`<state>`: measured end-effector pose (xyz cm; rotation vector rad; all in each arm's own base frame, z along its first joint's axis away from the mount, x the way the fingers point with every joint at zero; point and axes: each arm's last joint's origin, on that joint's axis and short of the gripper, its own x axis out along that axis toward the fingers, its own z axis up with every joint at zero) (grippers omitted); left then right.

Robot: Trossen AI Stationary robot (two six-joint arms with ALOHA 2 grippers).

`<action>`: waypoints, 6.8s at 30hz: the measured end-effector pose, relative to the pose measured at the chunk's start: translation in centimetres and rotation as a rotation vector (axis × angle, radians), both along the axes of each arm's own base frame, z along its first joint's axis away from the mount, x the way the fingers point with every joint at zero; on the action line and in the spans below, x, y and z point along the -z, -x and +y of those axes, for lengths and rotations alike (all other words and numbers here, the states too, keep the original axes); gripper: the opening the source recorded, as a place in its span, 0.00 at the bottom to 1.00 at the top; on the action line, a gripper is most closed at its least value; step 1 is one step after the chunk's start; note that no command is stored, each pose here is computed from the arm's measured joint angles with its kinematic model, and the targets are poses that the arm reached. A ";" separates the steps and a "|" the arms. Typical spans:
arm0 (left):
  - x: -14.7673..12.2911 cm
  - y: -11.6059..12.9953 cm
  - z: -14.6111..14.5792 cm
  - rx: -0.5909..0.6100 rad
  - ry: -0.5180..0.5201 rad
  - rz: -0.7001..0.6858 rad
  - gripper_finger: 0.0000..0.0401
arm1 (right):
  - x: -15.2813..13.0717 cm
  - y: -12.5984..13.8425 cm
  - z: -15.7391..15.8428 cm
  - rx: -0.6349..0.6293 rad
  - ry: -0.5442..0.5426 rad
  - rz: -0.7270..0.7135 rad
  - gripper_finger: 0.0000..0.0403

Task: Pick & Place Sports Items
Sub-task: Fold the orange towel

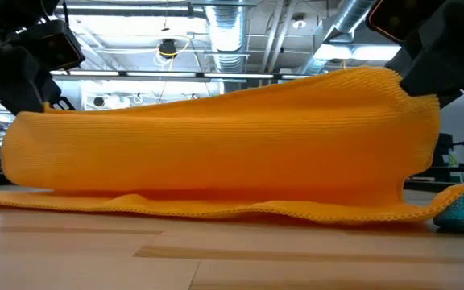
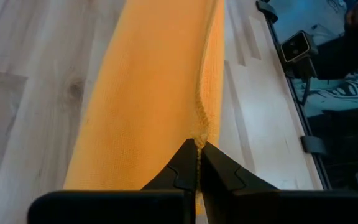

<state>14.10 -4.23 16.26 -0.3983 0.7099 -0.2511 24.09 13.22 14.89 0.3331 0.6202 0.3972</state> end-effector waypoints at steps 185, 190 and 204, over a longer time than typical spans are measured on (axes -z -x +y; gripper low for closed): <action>4.3 -2.5 9.9 -0.829 -0.340 0.216 0.57 | -0.6 -0.8 -1.6 0.328 0.346 -0.198 0.34; 4.5 -2.0 10.5 -0.877 -0.308 0.256 0.57 | -0.6 -0.8 -1.6 0.328 0.346 -0.198 0.34; 5.3 -2.5 10.0 -0.689 -0.023 0.290 0.57 | -0.6 -0.9 -1.5 0.329 0.342 -0.203 0.34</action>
